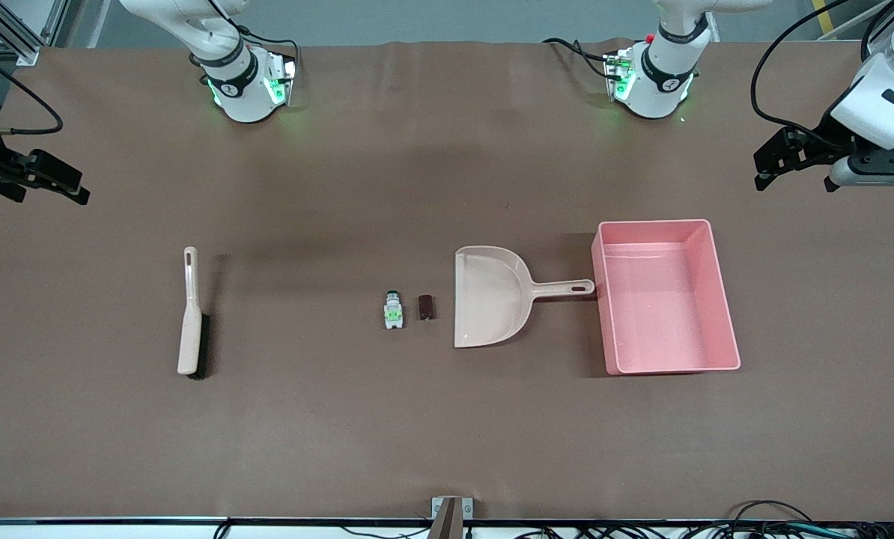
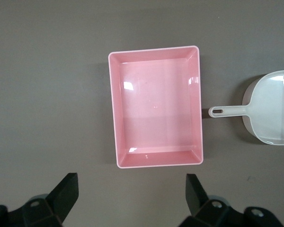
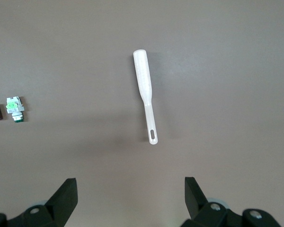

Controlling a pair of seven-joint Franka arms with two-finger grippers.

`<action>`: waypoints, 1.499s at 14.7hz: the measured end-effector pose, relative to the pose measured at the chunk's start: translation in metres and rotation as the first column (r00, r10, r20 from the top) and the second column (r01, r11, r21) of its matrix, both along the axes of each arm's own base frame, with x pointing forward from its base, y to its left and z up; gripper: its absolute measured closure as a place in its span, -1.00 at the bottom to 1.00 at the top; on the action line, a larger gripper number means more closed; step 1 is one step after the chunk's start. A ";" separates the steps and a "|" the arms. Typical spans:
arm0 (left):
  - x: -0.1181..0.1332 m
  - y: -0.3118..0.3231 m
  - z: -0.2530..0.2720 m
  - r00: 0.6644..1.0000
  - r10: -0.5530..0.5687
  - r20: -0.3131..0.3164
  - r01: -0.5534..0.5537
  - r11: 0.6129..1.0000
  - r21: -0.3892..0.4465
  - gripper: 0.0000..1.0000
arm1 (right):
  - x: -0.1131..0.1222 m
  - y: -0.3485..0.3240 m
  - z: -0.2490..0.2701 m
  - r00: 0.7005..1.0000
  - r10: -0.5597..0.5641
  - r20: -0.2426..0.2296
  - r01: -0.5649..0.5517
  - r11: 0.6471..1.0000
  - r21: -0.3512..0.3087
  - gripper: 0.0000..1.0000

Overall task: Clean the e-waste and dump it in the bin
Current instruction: 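Move the left gripper to the dustpan handle while the right gripper reaches the brush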

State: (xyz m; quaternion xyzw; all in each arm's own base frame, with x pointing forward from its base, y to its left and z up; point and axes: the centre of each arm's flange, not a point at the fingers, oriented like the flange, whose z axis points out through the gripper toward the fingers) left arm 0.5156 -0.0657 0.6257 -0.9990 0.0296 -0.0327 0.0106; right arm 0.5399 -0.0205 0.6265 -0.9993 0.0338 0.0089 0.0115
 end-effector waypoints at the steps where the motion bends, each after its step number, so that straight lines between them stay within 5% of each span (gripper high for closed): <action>1: 0.000 0.000 0.000 1.000 0.000 -0.003 0.000 1.000 0.000 -1.00 | 0.000 0.000 0.000 1.000 0.000 0.000 0.000 1.000 0.000 -1.00; 15: 0.030 -0.035 -0.041 0.998 -0.067 -0.014 0.067 0.998 -0.003 -1.00 | 0.000 0.000 -0.001 1.000 0.000 -0.004 0.000 1.000 0.000 -1.00; 22: 0.052 -0.079 -0.087 0.964 -0.265 -0.021 0.265 0.964 -0.008 -1.00 | -0.003 0.000 -0.059 0.995 0.000 -0.098 0.000 1.000 0.004 -1.00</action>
